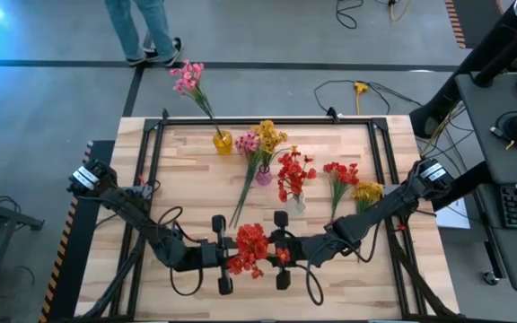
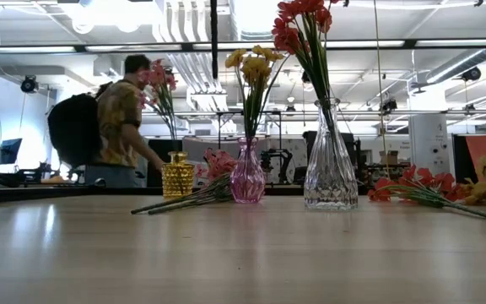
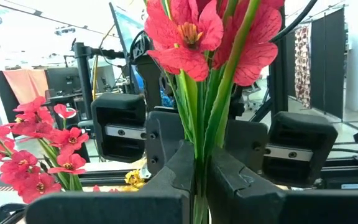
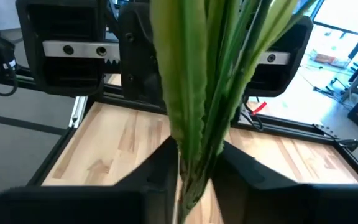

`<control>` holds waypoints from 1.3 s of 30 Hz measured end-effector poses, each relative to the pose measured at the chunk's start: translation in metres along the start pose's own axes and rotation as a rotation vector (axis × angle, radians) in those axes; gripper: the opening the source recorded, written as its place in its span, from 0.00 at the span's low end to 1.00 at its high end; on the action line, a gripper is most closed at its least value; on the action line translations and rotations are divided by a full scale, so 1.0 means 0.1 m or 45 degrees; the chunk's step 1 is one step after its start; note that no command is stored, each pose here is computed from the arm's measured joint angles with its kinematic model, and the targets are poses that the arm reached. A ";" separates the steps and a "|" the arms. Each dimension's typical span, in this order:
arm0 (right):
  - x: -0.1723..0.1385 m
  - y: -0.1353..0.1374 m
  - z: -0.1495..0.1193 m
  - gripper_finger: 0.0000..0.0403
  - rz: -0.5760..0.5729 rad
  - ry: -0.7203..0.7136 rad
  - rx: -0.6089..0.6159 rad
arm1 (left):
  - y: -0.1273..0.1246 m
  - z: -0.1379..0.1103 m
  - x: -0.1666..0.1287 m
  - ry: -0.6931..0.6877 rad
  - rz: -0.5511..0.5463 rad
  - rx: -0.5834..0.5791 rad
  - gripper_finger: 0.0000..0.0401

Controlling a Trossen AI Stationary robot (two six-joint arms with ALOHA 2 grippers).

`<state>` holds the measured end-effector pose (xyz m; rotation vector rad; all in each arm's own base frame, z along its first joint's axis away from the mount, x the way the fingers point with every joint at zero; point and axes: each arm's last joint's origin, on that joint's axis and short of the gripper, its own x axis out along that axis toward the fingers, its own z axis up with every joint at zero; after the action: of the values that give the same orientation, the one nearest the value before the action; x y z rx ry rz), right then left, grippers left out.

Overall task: Sort flowers into vase by color
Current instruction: Put the bottom red flowers into the transparent vase

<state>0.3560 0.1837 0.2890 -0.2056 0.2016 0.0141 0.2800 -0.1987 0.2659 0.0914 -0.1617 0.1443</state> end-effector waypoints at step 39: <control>-1.25 -0.76 -0.03 0.04 -0.478 -0.043 0.334 | 0.58 0.16 -0.53 0.556 0.319 -0.002 0.50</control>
<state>0.2354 0.1091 0.3266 0.0211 0.1271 -0.3796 0.2169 -0.1508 0.2775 0.0357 0.2639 0.4092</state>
